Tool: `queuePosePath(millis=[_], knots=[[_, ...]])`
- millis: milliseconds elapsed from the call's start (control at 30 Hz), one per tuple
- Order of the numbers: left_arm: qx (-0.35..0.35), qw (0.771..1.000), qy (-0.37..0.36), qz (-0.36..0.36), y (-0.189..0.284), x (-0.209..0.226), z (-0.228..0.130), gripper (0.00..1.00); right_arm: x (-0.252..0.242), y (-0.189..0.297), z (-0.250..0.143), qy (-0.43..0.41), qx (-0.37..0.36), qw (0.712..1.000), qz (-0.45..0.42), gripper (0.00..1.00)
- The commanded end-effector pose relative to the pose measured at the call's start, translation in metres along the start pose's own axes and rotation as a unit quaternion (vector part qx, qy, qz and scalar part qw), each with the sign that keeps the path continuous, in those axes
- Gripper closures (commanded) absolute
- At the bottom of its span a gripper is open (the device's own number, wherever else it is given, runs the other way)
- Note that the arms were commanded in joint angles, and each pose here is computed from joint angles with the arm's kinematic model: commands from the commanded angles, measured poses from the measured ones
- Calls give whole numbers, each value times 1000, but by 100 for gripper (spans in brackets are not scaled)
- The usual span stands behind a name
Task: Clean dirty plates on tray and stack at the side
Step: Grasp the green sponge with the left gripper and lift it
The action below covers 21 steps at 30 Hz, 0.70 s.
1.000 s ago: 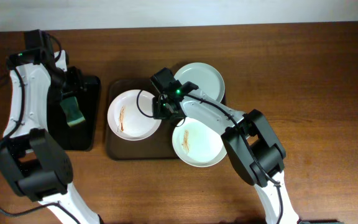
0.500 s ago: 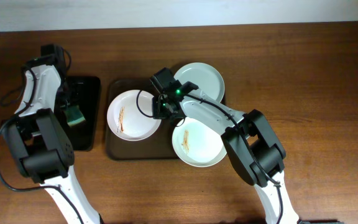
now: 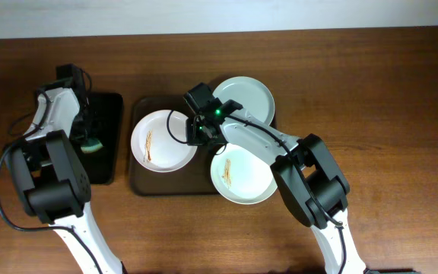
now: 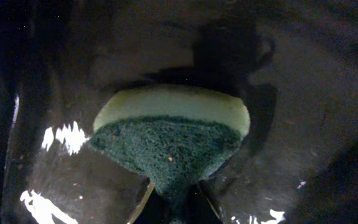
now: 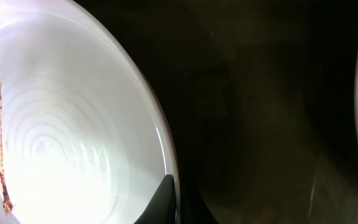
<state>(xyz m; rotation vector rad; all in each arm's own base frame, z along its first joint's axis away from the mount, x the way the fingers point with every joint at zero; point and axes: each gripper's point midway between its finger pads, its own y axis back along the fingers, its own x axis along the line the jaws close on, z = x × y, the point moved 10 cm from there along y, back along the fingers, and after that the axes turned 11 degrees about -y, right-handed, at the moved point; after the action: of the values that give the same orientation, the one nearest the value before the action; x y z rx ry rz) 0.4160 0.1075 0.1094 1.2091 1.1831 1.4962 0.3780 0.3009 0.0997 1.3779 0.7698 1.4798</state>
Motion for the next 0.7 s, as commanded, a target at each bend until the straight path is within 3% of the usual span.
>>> queuePosePath(millis=[0,67,167,500,600,667], knots=[[-59,992,-111,-29,39,-19,28,99,2,-9,-3,4,0,1000,-6,96],[-89,979,-183,-23,72,-31,41,99,2,-9,-2,4,-1,1000,-6,96],[-78,974,-206,-60,90,-47,36,99,1,-9,1,2,-5,1000,-1,96],[-30,979,-189,-68,72,-35,24,99,-11,-4,15,-21,16,999,30,96],[-63,952,-243,-177,76,-51,25,99,-11,-4,15,-21,20,999,34,96],[-65,949,-244,-188,77,-53,25,99,-11,-4,15,-21,20,999,35,96]])
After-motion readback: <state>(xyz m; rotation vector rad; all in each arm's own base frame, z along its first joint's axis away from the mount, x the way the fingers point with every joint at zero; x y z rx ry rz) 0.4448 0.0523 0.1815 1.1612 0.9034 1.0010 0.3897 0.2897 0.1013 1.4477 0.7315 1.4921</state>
